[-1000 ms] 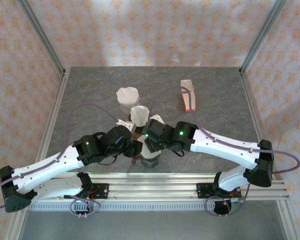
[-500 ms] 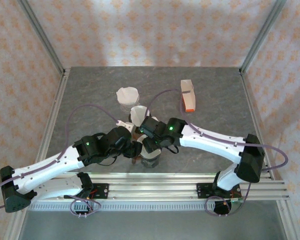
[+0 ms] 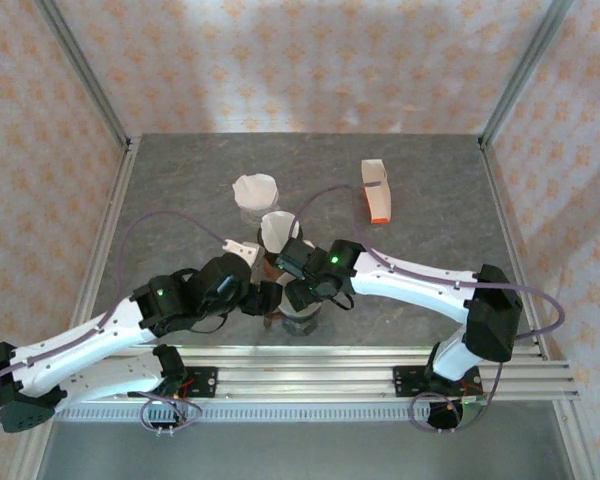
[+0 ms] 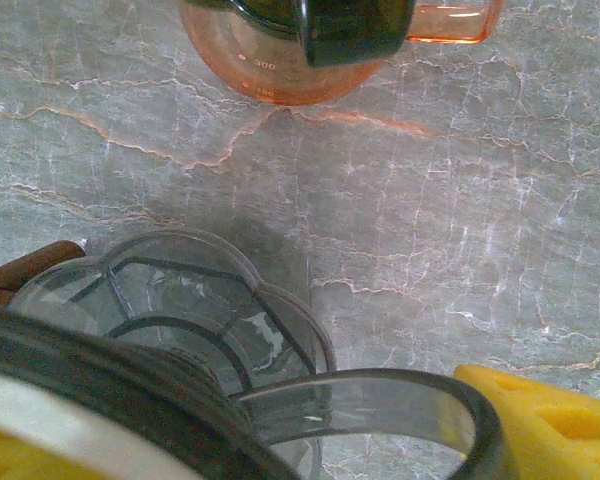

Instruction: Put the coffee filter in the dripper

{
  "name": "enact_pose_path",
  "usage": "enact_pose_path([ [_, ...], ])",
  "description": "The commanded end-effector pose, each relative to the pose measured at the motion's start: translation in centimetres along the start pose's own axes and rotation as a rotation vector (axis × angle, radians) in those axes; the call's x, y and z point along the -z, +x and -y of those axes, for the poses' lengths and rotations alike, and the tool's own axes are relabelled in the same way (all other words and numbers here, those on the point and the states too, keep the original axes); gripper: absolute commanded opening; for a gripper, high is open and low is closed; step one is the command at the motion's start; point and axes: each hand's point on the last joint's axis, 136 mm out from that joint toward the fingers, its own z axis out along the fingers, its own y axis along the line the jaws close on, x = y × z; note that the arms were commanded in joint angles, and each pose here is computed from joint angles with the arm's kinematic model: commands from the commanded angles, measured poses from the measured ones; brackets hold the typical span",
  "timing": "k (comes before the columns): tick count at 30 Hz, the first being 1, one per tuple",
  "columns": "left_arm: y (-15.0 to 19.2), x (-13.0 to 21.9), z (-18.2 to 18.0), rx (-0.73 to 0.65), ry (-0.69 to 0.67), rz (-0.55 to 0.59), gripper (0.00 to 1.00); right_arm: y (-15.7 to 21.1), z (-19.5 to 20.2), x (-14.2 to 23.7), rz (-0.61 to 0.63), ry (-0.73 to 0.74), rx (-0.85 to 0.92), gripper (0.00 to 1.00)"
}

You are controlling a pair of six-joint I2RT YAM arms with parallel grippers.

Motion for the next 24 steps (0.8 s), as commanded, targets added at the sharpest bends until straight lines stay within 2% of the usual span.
enact_pose_path([
  [1, -0.6, 0.2, -0.5, 0.023, -0.012, 0.039, 0.73, 0.2, 0.3, -0.9, -0.005, 0.022, -0.019, 0.77],
  [6, -0.2, -0.3, -0.6, 0.022, -0.018, 0.023, 0.73, 0.3, 0.4, -1.1, -0.003, 0.032, -0.023, 0.77],
  [17, 0.3, -1.4, -1.0, 0.012, -0.046, 0.005, 0.81, 0.5, 0.2, -1.3, -0.004, 0.052, -0.004, 0.77],
  [24, 0.7, -1.6, -1.6, 0.010, -0.071, -0.009, 0.77, 0.5, 0.2, -1.4, 0.004, 0.060, -0.006, 0.77],
])
